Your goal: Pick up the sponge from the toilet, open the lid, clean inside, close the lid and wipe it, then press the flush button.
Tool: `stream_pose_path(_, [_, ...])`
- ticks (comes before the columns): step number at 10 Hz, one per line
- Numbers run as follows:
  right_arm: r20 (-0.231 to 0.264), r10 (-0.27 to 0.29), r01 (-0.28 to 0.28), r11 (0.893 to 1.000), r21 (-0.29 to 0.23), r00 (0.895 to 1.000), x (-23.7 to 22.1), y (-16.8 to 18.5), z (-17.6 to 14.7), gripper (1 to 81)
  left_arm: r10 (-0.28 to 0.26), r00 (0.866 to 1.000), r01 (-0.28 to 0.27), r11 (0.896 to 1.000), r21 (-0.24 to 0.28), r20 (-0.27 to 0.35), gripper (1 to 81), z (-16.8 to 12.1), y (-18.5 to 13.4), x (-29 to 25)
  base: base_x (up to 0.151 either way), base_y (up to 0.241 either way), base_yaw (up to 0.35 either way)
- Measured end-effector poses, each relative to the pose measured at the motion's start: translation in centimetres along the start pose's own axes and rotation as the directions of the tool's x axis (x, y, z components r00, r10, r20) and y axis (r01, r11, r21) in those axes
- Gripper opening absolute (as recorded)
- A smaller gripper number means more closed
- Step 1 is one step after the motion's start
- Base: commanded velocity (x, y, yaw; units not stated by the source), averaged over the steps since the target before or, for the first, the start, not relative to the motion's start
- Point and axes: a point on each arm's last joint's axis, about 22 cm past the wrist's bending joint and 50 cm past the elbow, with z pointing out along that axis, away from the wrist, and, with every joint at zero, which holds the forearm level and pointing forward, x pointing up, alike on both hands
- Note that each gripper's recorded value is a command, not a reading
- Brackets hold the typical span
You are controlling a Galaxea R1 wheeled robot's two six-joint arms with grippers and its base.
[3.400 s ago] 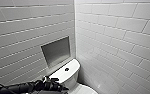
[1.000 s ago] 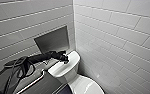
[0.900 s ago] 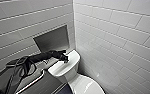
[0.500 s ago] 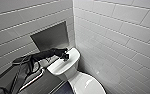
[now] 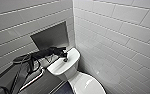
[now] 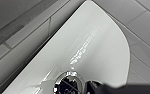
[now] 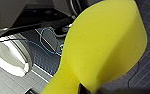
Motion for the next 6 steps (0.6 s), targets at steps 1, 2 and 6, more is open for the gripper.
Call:
stream_pose_path(1, [0.0,0.001,-0.001,1.0,0.001,1.0,0.0,0.0,0.0,1.0,0.0,1.0,0.0,1.0,0.008,0.0,1.0,0.1,-0.3,-0.1,0.0,0.0,0.0])
stream_pose_path(2, [0.0,0.0,0.0,1.0,0.0,1.0,0.0,0.0,0.1,1.0,-0.013,1.0,0.012,1.0,0.021,0.005,1.0,0.5,-1.0,-0.7,0.0,0.0,0.0])
stream_pose_path(6, [-0.004,-0.003,0.003,1.0,0.002,1.0,0.1,-0.5,0.8,1.0,-0.257,0.966,0.258,0.964,0.066,-0.018,1.0,2.3,-4.6,-3.7,0.0,0.0,0.0])
